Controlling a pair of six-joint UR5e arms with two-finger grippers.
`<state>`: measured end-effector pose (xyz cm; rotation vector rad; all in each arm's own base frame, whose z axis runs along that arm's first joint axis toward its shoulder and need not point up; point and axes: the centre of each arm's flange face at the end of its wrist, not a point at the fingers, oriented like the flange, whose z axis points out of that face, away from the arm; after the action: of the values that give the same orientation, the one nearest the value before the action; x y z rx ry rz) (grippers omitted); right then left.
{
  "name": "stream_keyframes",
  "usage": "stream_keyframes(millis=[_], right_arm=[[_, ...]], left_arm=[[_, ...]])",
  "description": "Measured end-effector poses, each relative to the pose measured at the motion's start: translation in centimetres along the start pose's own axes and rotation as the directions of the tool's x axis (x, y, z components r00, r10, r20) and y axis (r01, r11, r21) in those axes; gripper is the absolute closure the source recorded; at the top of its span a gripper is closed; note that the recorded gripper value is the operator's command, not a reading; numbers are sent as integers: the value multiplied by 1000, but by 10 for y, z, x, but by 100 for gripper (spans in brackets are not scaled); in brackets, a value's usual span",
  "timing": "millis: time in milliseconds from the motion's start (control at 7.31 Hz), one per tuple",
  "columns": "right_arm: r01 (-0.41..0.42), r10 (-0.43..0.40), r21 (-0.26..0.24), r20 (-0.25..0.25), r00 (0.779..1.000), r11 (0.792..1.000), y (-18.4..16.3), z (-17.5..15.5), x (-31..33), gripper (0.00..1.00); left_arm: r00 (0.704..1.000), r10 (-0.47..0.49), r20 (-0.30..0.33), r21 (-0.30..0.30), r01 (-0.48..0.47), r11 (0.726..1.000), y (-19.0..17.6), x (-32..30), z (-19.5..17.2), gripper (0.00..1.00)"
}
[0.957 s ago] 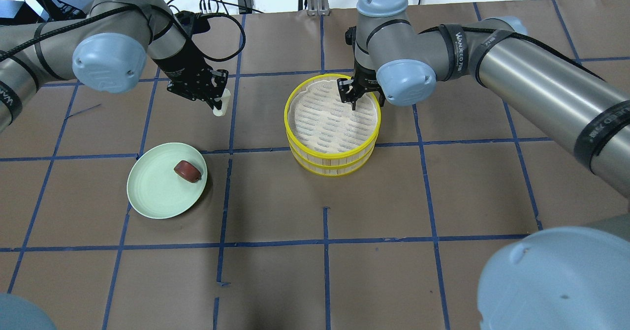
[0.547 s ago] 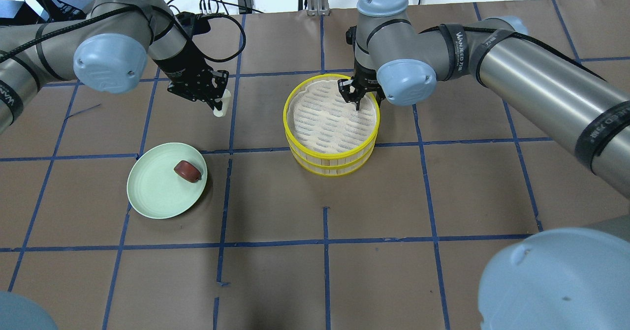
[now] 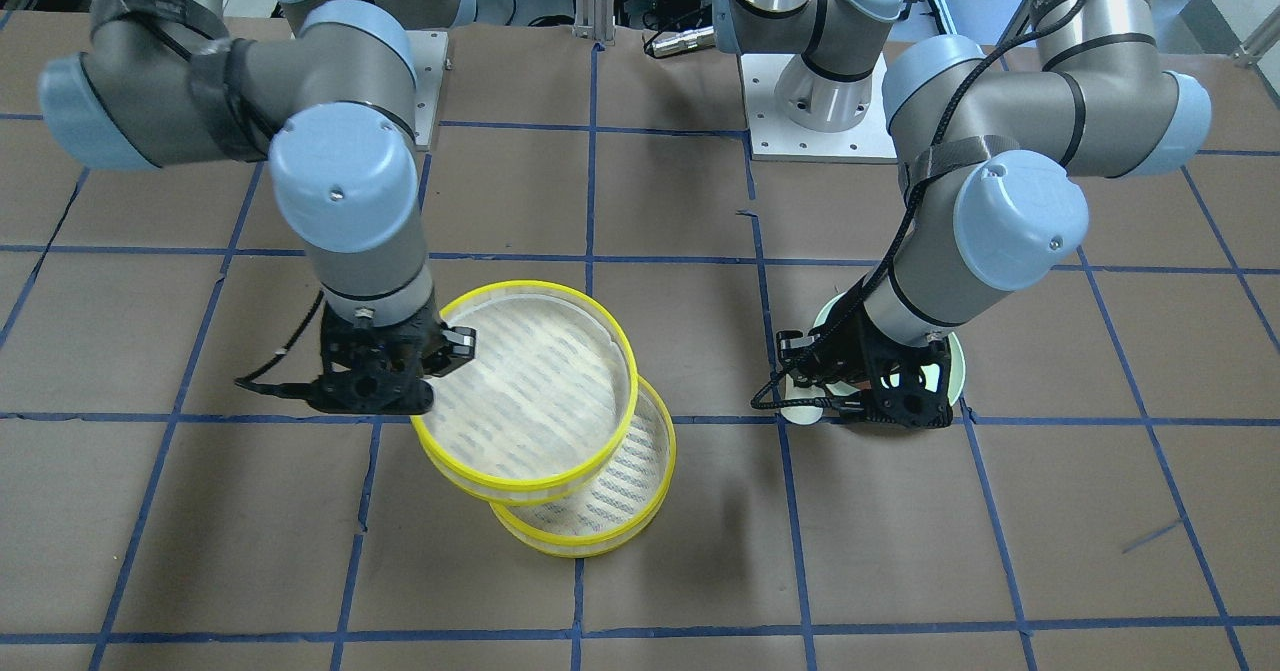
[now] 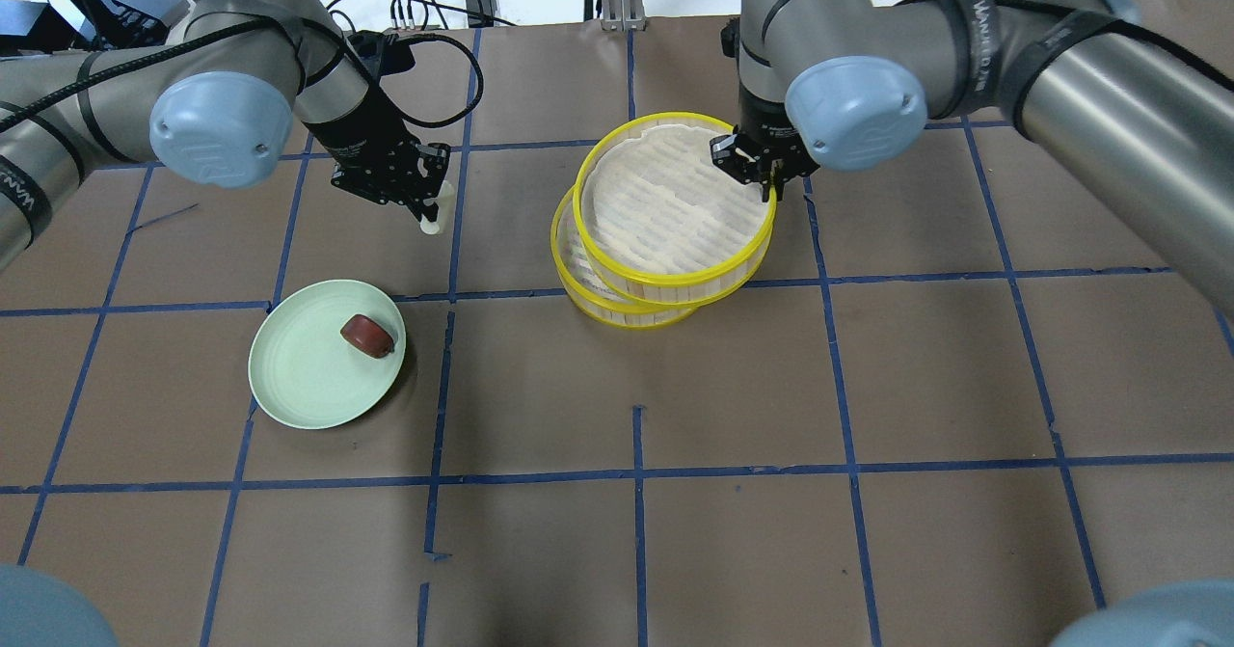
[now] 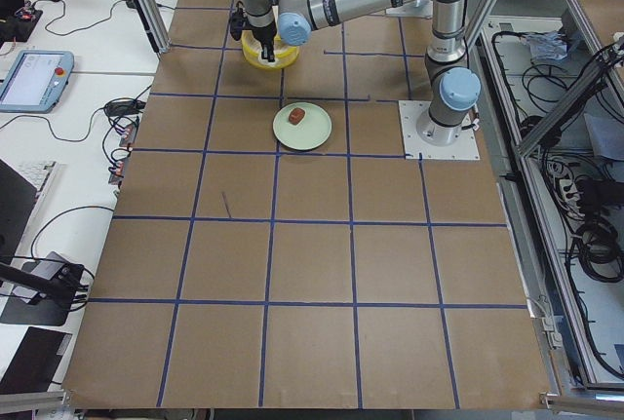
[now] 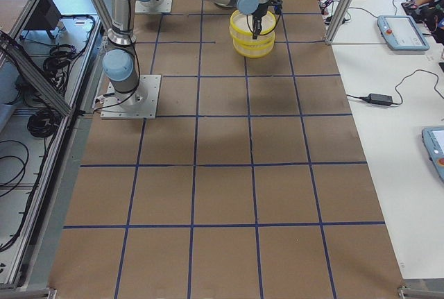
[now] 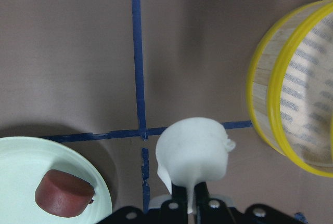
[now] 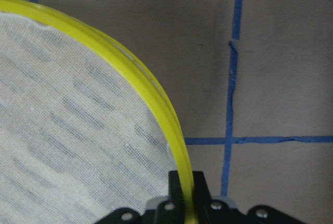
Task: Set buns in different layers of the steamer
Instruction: 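Grasp the top steamer tier rim with the right gripper and lift it off, then set the top tier aside with right gripper while left drops bun in bottom tier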
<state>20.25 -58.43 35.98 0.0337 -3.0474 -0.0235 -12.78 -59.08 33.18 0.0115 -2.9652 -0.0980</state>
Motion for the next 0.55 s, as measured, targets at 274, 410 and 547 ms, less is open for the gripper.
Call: stream_keyframes(millis=[274, 410, 547], right_arm=[[32, -32, -20, 5, 999, 999, -9, -25, 94, 98], [61, -61, -16, 7, 998, 998, -15, -27, 132, 98], [86, -86, -17, 5, 996, 996, -19, -26, 155, 98]], left_arm=[[994, -66, -92, 58, 72, 996, -5, 41, 1, 86], [985, -116, -130, 94, 129, 987, -10, 69, 11, 86], [974, -163, -156, 112, 181, 977, -13, 101, 28, 79]])
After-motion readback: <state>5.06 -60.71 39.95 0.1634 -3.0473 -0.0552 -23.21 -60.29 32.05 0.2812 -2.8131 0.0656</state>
